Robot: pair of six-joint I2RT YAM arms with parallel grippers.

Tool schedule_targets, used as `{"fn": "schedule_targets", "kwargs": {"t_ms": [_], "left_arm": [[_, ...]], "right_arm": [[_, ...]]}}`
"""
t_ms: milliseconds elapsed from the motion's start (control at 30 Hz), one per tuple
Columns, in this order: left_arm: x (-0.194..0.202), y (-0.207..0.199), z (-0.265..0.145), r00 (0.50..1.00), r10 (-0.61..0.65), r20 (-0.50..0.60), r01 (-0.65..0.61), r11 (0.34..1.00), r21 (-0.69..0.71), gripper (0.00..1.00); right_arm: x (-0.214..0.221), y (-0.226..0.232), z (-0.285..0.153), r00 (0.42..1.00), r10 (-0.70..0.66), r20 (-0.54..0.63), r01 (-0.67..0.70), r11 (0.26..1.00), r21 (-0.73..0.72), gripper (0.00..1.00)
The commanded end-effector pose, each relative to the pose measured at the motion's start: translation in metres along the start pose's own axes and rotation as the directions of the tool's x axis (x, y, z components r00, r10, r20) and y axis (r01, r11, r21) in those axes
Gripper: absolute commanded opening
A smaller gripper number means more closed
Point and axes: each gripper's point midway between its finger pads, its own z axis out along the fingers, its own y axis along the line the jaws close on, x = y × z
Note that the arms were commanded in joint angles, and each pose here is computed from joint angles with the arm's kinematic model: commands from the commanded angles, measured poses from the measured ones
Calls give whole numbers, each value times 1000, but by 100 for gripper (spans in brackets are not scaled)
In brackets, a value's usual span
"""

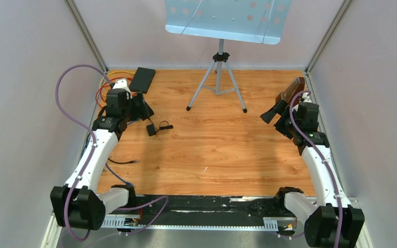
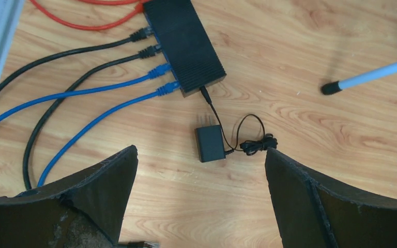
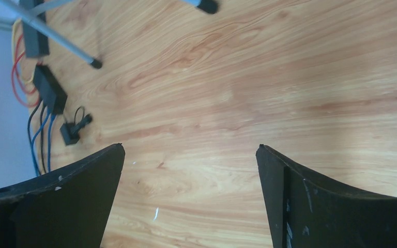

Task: Pull the plug from the switch port
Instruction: Move the switch port to the center of the board.

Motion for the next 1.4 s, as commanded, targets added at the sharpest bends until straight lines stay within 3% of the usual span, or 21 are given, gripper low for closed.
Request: {"fn": "schedule_targets", "kwargs": {"t_ms": [0,67,133,200,300,433,633,867,1033,1167,1367], "left_arm": [[-54,6,-35,956,-150,250,158,987,-12,100],[-55,7,-46,961,-127,247,134,991,-12,100],[-52,1,-52,971,-81,224,77,997,27,100],[-43,2,-58,979,-80,186,77,997,21,100],[-30,4,-61,988,-64,141,62,998,17,100],[-17,1,-62,994,-57,97,53,998,44,100],[3,-13,-55,999,-38,7,37,992,117,100],[31,2,-33,988,-69,-141,69,998,-3,100],[45,-4,-24,972,-53,-227,59,998,19,100],[64,-6,-15,955,-45,-292,55,998,29,100],[92,-8,9,904,-14,-426,30,999,29,100]], "right_arm": [[-2,45,-14,998,-64,-13,61,983,-173,100],[-2,59,-18,996,-87,-9,83,975,-204,100],[-8,61,-21,1000,-13,11,15,982,-190,100],[-6,72,-27,999,-38,14,40,965,-260,100],[-7,80,-30,999,34,35,-21,950,-312,100],[-14,76,-30,994,70,81,-44,956,-291,100],[-6,83,-35,997,-46,68,65,946,-318,100],[25,89,-24,991,-93,-96,54,934,-353,100],[35,87,-13,982,-42,-183,-23,941,-338,100],[54,99,-13,953,-151,-264,24,904,-428,100],[82,110,-3,916,-269,-298,122,894,-431,100]]}}
